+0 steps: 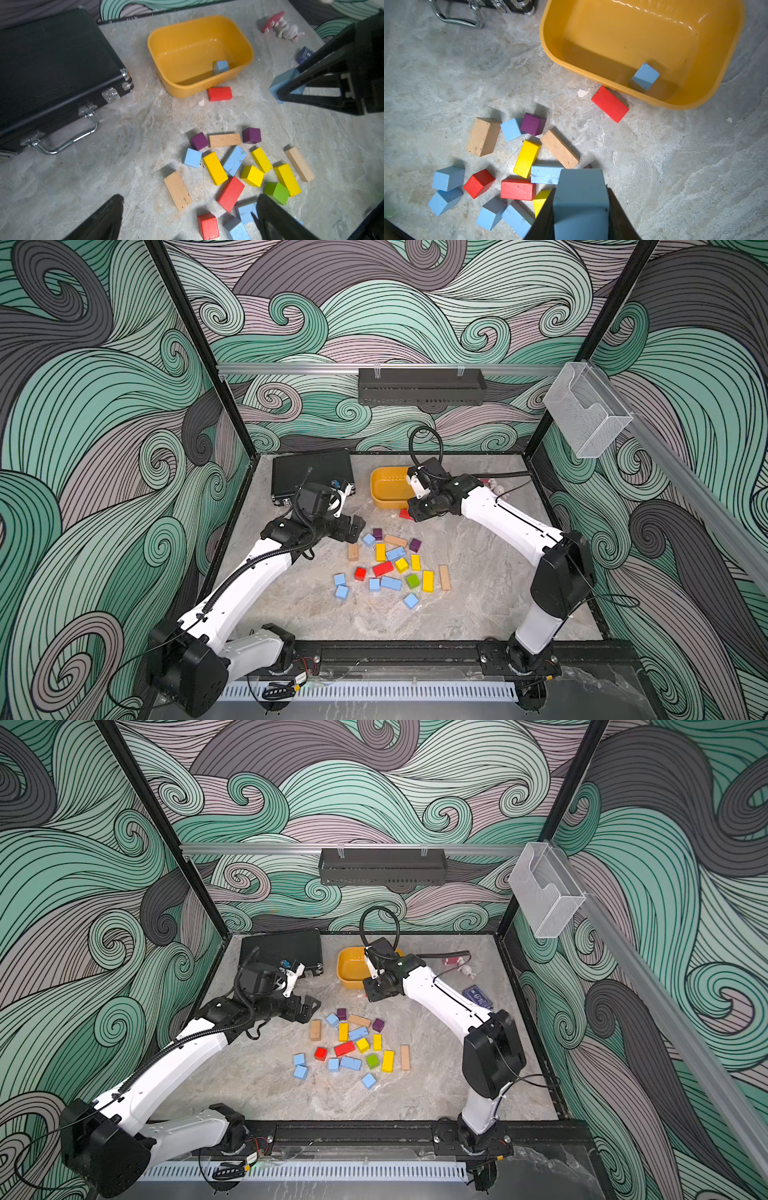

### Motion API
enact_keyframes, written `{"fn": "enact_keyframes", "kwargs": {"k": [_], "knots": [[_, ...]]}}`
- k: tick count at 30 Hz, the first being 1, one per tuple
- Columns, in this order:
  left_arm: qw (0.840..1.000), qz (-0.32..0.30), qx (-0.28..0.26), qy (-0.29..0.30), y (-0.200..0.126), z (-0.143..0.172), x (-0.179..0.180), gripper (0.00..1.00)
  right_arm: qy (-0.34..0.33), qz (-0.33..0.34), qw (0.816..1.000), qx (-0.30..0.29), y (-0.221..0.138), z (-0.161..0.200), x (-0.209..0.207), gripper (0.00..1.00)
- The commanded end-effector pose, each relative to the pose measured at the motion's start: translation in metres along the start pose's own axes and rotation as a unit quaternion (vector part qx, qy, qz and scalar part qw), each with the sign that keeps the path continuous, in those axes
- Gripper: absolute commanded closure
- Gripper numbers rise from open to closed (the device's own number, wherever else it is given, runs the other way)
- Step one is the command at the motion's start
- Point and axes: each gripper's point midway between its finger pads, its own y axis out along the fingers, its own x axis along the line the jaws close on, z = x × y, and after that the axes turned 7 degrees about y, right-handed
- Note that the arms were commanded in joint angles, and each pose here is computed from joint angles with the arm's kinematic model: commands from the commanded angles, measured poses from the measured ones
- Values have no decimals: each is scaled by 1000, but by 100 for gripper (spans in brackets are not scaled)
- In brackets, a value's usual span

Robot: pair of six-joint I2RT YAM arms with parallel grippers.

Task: Pick out the blue building blocks
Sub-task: Pick up the building block from the center of the board, then place the building block in the storage box.

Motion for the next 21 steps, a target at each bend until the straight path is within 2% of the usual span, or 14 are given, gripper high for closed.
{"fn": "enact_keyframes", "kwargs": {"k": [1, 8, 21], "knots": [[999, -2, -28, 15, -16, -22, -2, 1, 1, -10, 1000, -23, -22, -16, 8, 100], [999, 1, -38, 10, -10, -34, -2, 1, 2, 4, 1000, -29, -22, -37, 2, 100], [1000, -2, -2, 1, 33, -35, 9, 1, 20, 28, 999, -10, 22, -72, -29, 100]]}}
